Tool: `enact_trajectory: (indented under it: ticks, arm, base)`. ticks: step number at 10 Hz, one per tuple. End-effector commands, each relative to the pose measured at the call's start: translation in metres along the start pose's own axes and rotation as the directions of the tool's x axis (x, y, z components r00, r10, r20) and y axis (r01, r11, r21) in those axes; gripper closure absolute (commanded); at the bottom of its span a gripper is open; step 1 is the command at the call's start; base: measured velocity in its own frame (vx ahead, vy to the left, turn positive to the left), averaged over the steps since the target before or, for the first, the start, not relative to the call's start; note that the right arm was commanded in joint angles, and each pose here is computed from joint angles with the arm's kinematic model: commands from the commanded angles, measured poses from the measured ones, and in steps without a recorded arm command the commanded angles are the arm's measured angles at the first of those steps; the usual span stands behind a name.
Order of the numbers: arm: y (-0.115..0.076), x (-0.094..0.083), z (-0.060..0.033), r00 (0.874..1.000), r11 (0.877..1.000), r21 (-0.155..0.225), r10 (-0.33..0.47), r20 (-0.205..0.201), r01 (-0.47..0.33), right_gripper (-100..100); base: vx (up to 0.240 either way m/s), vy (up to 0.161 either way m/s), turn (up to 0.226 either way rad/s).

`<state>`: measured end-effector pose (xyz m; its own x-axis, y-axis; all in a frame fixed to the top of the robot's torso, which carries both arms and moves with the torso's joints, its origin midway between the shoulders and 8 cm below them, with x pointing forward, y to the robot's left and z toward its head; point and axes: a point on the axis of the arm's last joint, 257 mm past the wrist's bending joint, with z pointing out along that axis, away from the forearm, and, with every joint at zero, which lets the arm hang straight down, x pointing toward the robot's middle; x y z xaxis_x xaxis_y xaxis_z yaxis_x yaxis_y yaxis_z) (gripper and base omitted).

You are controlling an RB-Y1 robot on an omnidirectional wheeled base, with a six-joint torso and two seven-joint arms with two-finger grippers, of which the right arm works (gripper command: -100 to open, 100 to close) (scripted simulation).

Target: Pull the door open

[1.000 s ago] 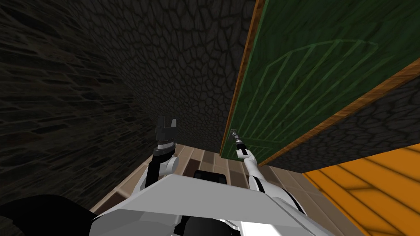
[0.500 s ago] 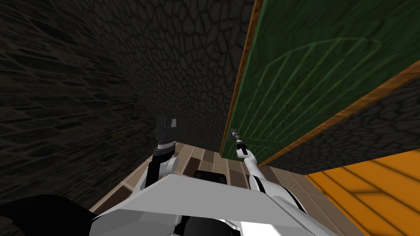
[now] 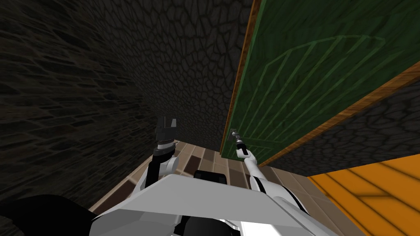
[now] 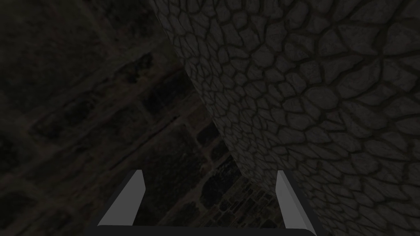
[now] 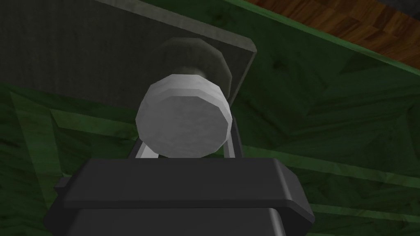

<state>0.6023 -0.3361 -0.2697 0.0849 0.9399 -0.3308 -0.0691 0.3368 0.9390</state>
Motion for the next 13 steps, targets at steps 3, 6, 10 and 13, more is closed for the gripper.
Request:
enact_trajectory:
  ticks: [3, 6, 10, 13]
  arm:
    - [0.0099, 0.0084, 0.0045, 0.989, 0.989, -0.018, 0.146, -0.006, -0.146, 100]
    - [0.0096, 0.0062, 0.0054, 0.964, 0.964, -0.018, 0.266, 0.002, -0.266, 100]
    - [0.0088, 0.0039, 0.0061, 0.922, 0.922, -0.018, 0.387, 0.011, -0.387, 100]
    - [0.0073, 0.0016, 0.0066, 0.868, 0.868, -0.019, 0.497, 0.020, -0.496, 100]
  base:
    - [-0.051, -0.032, 0.067]
    - [-0.044, -0.028, 0.055]
    - [-0.051, -0.032, 0.060]
    - [-0.041, -0.027, 0.072]
